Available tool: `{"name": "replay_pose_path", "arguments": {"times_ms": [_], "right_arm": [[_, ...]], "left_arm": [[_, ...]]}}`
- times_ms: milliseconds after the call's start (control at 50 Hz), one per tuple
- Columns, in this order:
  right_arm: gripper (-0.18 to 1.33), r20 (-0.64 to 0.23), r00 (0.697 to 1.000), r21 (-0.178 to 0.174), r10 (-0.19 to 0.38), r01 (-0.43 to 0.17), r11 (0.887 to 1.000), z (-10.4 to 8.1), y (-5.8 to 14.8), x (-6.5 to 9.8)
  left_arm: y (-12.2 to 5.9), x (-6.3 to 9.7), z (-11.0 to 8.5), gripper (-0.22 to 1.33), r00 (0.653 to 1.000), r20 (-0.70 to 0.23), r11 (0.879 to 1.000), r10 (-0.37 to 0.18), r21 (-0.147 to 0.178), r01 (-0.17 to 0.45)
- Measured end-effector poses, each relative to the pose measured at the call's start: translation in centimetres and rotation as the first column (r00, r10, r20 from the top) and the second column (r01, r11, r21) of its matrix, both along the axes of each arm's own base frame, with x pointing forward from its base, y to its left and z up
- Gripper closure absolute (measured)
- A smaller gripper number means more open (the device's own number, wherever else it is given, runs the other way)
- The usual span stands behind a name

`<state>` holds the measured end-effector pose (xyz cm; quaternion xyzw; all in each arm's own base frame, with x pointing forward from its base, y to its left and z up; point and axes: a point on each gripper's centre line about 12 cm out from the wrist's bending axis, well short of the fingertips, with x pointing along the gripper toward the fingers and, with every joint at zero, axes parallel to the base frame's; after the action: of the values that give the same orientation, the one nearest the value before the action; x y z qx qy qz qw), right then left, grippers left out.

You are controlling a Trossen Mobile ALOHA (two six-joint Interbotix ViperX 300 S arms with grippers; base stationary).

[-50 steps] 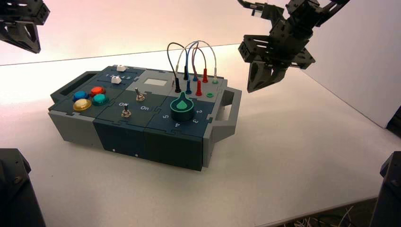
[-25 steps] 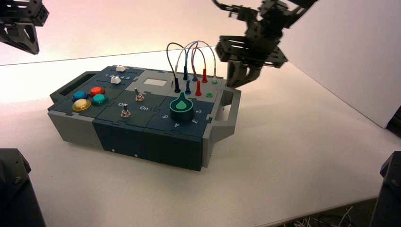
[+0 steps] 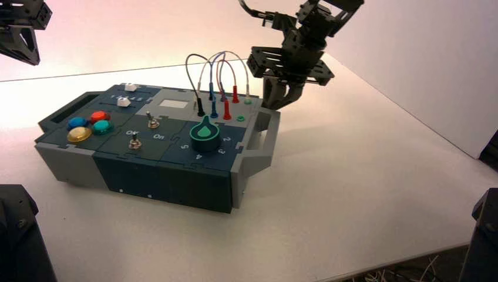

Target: Move the box to the left.

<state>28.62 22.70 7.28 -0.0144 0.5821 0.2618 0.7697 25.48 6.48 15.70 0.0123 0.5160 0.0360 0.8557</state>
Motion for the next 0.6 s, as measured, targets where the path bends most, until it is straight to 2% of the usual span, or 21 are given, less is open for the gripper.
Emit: {"name": "replay_pose_path", "arguments": {"times_ms": [120,160,340,600], "right_arm": [[1.30,0.004,1.000,0.010,0.020,-0.020,1.000,0.2,1.0,0.3],[1.30,0.015,0.999,0.027,0.044,-0.044,0.999,0.7,2.5,0.7],[1.29,0.003,0.996,0.048,0.085,-0.085,0.995,0.6,5.1,1.2],[1.30,-0.010,0.996,0.057,0.084,-0.084,0.995,0.4,5.8,1.2]], "left_arm": [[0.0,-0.1,0.0,1.28,1.000,0.000,1.000,0.002,-0.001,-0.002],[0.0,-0.2,0.2,1.28,1.000,0.007,1.000,0.002,0.002,-0.002],[0.0,-0.5,0.4,1.28,1.000,0.015,1.000,0.007,0.003,-0.007],[0.3,-0.9,0.3,1.28,1.000,0.015,1.000,0.023,0.002,-0.023]]}}
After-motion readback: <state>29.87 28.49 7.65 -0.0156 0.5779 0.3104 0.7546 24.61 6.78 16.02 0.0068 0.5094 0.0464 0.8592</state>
